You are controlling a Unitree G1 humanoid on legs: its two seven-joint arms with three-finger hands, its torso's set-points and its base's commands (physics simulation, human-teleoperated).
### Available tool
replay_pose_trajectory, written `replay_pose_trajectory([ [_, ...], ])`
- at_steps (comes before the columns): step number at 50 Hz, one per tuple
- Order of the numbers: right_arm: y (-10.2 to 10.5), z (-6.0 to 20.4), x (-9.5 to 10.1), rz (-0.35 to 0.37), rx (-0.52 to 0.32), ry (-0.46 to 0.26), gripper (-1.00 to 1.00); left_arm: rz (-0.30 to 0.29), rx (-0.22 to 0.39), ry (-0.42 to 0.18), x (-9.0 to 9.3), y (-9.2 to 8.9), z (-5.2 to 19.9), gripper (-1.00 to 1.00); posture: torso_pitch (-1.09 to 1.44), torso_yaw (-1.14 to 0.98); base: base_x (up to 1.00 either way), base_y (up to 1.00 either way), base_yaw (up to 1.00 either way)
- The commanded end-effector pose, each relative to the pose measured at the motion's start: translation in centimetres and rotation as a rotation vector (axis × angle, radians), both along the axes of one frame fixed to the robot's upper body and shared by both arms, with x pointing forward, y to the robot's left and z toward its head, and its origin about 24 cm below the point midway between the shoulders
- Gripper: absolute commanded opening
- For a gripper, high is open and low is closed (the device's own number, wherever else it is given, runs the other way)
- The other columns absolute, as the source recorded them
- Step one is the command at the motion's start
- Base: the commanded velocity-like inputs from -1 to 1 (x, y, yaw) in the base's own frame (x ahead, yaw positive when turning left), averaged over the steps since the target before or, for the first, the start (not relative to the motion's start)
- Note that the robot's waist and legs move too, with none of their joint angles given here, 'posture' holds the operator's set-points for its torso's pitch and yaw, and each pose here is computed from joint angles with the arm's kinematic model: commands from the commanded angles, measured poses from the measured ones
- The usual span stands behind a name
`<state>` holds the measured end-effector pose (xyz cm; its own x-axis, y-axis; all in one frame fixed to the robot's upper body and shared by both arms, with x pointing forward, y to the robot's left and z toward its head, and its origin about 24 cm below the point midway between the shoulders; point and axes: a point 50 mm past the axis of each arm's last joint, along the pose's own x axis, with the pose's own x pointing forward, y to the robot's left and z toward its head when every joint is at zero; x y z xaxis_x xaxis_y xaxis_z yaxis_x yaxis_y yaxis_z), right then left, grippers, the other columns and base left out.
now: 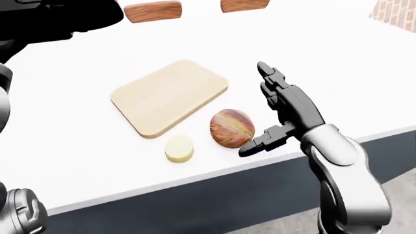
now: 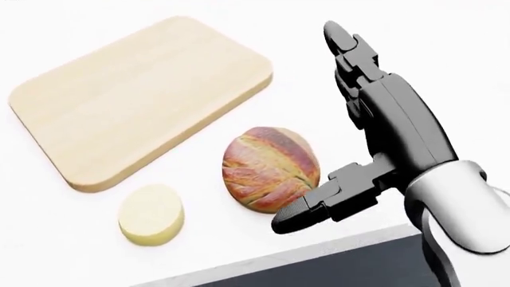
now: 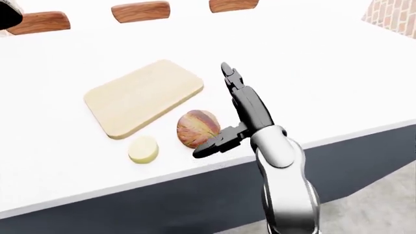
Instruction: Place the bread and cheese on the cutting board.
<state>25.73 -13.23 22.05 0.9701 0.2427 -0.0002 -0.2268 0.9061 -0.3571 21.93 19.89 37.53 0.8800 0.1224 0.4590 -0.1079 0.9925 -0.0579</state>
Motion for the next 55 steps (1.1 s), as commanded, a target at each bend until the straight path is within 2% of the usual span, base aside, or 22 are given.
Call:
replay_pose_trajectory([
  [1, 0.3, 1.4, 0.0, 0.010, -0.015, -0.089, 1.00, 0.015, -0.017, -0.061, -0.7, 0.3, 1.0, 1.00, 0.00, 0.00, 0.00, 0.00, 0.00],
  [16, 1.4, -0.1, 1.3, 0.032, -0.067, -0.056, 0.99, 0.011, -0.031, -0.063, -0.8, 0.5, 1.1, 1.00, 0.00, 0.00, 0.00, 0.00, 0.00],
  [23, 1.6, -0.9, 1.2, 0.043, -0.079, -0.036, 0.79, 0.011, -0.027, -0.062, -0.8, 0.4, 1.0, 1.00, 0.00, 0.00, 0.00, 0.00, 0.00],
  [29, 1.5, -1.1, 0.9, 0.045, -0.088, -0.031, 0.51, 0.013, -0.030, -0.064, -0.9, 0.6, 1.1, 1.00, 0.00, 0.00, 0.00, 0.00, 0.00],
  [33, 1.6, -1.3, 0.8, 0.050, -0.092, -0.027, 0.45, 0.014, -0.030, -0.065, -0.9, 0.6, 1.1, 1.00, 0.00, 0.00, 0.00, 0.00, 0.00],
  [36, 1.8, -1.7, 0.7, 0.048, -0.132, -0.018, 0.44, 0.015, -0.033, -0.066, -0.9, 0.7, 1.2, 1.00, 0.00, 0.00, 0.00, 0.00, 0.00],
  [43, 1.5, -1.8, 0.5, 0.043, -0.133, -0.015, 0.33, 0.012, -0.032, -0.068, -0.9, 0.6, 1.2, 1.00, 0.00, 0.00, 0.00, 0.00, 0.00],
  [48, 1.5, -1.9, 0.4, 0.040, -0.136, -0.011, 0.13, 0.012, -0.032, -0.067, -0.9, 0.6, 1.2, 1.00, 0.00, 0.00, 0.00, 0.00, 0.00],
  [53, 1.4, -2.0, 0.4, 0.036, -0.136, -0.012, -0.26, 0.013, -0.033, -0.067, -0.9, 0.7, 1.2, 1.00, 0.00, 0.00, 0.00, 0.00, 0.00],
  [54, 1.4, -2.0, 0.4, 0.035, -0.136, -0.012, -0.29, 0.013, -0.033, -0.067, -0.9, 0.7, 1.3, 1.00, 0.00, 0.00, 0.00, 0.00, 0.00],
  [55, 1.4, -2.0, 0.4, 0.035, -0.137, -0.017, -0.42, 0.014, -0.035, -0.068, -1.0, 0.7, 1.3, 1.00, 0.00, 0.00, 0.00, 0.00, 0.00],
])
